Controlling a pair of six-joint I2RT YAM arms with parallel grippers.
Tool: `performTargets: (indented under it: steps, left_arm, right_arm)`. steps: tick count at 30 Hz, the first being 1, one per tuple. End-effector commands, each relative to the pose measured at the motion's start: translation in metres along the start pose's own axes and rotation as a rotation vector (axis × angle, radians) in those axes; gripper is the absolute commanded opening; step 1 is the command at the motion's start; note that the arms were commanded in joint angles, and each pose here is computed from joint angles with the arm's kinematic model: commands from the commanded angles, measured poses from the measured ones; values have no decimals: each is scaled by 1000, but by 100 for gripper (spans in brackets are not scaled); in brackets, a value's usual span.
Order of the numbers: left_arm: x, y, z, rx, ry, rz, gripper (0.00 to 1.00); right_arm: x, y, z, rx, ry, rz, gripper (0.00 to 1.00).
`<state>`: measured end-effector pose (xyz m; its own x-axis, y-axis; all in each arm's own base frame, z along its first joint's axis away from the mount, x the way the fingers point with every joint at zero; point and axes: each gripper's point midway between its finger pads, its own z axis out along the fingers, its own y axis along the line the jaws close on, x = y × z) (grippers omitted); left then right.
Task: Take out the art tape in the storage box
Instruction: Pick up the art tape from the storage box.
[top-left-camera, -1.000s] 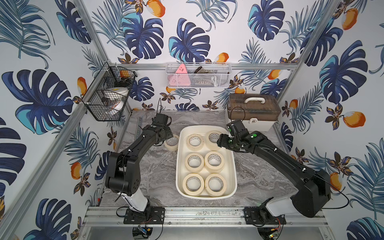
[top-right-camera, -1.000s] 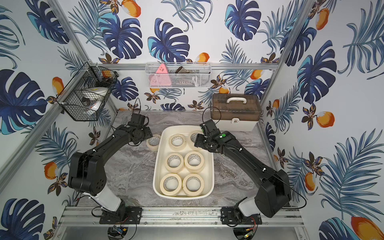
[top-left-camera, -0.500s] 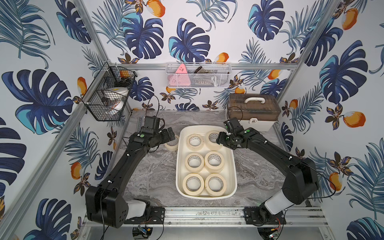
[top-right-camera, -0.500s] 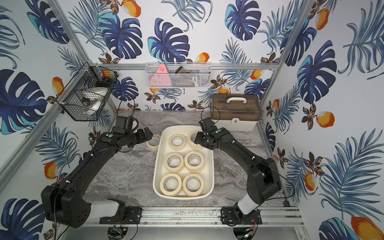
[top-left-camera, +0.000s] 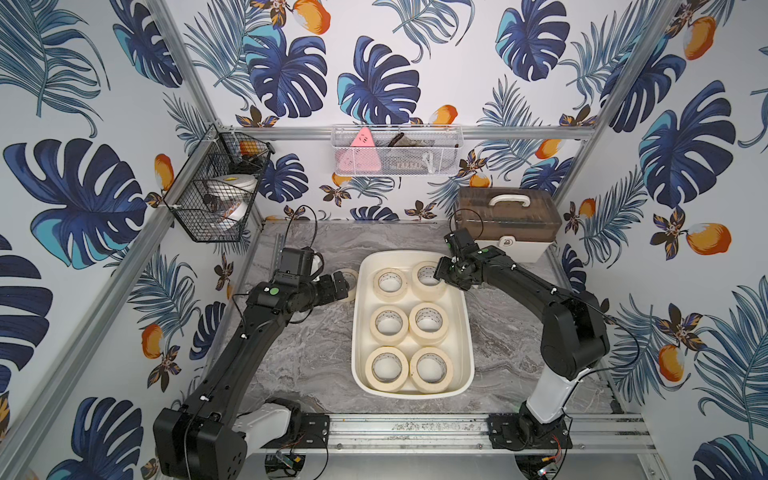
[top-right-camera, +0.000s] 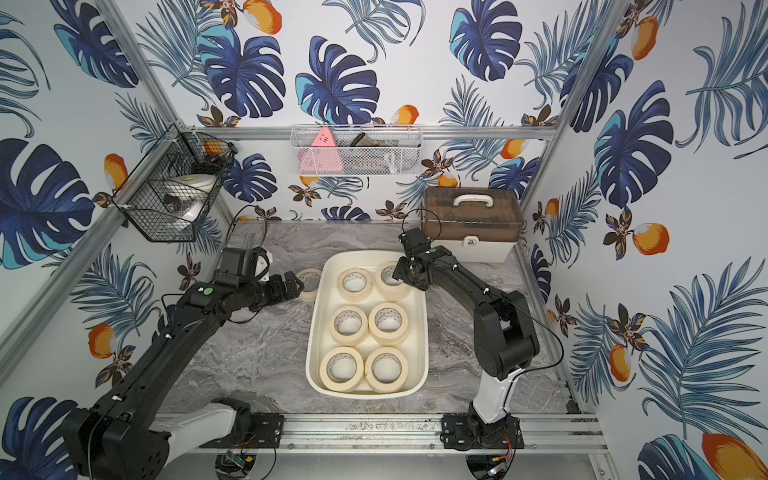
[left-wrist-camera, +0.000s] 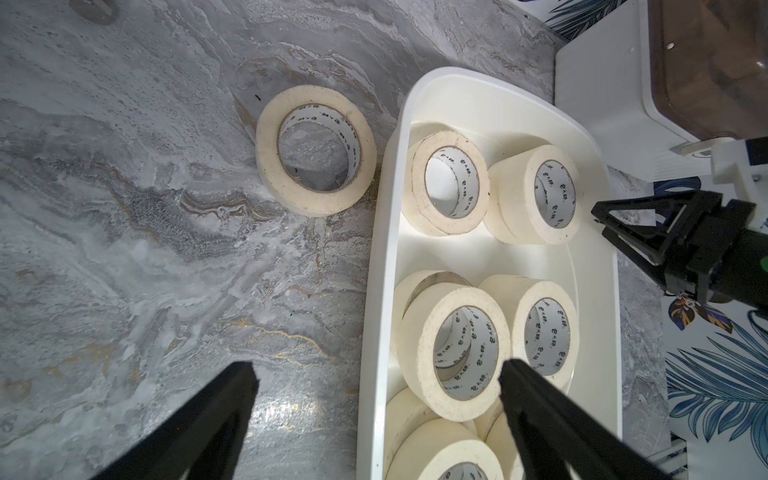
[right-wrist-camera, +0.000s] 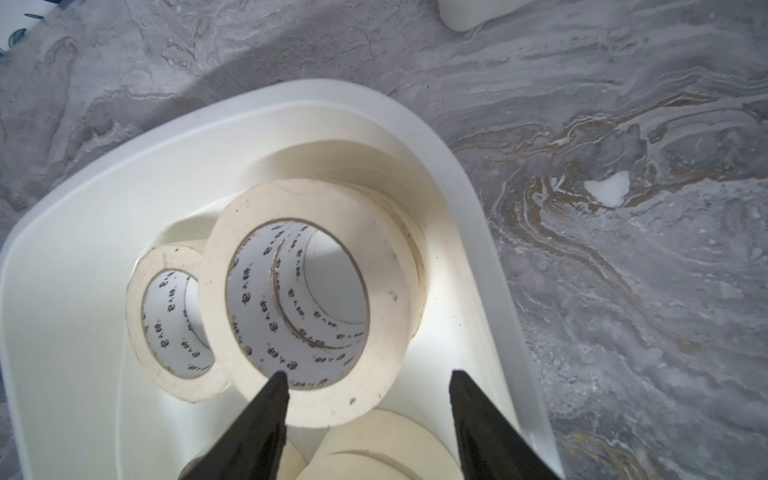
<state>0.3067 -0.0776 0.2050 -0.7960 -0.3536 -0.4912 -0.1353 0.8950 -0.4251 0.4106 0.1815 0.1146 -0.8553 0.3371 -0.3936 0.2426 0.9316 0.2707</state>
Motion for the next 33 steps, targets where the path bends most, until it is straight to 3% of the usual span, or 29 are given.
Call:
performTargets:
  steps: [1,11,19,26,33]
  left_arm:
    - [4,2,-2,-4,3,20,99]
    - [6,3,-6,-10,2,19,99]
    - [5,3,-10,-14,-3,26,99]
    - [2,0,-16,-10,-17,32,99]
    - [-5,-12,-27,17,-32,62,99]
  right_arm:
    - [-8,1,8,0,-20,-13,61]
    - [-6,-5,35,40,14,-31,52]
    - [-4,-3,44,34,38,-58,33]
    - [-11,6,20,34,3,-101,16]
    - [-10,36,-19,30,-53,-202,12]
